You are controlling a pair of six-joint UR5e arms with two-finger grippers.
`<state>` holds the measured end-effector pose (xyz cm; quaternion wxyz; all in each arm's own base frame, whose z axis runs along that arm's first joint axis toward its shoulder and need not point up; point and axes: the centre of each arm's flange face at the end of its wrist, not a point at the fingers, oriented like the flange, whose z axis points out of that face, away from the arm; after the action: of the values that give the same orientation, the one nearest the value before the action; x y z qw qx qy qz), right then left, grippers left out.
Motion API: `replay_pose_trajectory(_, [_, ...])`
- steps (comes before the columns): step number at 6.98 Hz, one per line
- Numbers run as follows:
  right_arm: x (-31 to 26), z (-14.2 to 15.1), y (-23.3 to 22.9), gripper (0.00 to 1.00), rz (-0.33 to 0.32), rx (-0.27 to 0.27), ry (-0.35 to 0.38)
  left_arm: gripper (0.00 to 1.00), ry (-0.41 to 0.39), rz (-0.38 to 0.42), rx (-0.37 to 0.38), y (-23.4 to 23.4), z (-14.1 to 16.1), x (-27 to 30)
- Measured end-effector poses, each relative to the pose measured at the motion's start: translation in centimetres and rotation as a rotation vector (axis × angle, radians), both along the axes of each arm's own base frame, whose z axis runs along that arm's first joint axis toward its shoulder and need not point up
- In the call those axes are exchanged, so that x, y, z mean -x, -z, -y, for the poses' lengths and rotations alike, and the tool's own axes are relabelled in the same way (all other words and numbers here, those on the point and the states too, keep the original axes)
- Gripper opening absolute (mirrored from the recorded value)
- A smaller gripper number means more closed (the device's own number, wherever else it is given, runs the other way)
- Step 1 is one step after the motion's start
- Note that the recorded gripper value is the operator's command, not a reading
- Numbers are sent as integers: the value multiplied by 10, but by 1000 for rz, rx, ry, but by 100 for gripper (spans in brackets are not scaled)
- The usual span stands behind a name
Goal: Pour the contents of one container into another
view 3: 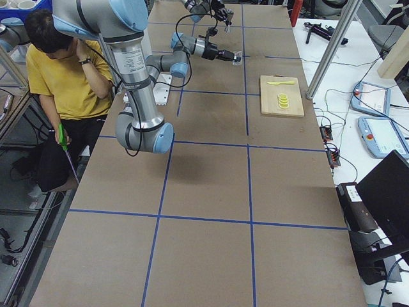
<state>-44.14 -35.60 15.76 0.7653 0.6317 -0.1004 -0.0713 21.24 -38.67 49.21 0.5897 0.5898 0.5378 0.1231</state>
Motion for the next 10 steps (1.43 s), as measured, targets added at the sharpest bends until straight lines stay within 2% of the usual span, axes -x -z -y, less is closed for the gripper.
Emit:
replay_pose_trajectory(3, [0, 0, 0, 0, 0, 0, 0, 0, 72, -68, 158, -22, -26, -27])
replay_pose_trajectory(6, [0, -1, 0, 0, 0, -1, 0, 0, 275, -121, 276, -39, -56, -58])
replay_pose_trajectory(8, [0, -1, -1, 0, -1, -1, 1, 0, 381, -92, 316, -47, -76, -81])
replay_pose_trajectory(10, [0, -1, 0, 0, -2, -1, 1, 0, 419, -19, 333, -55, -95, -104])
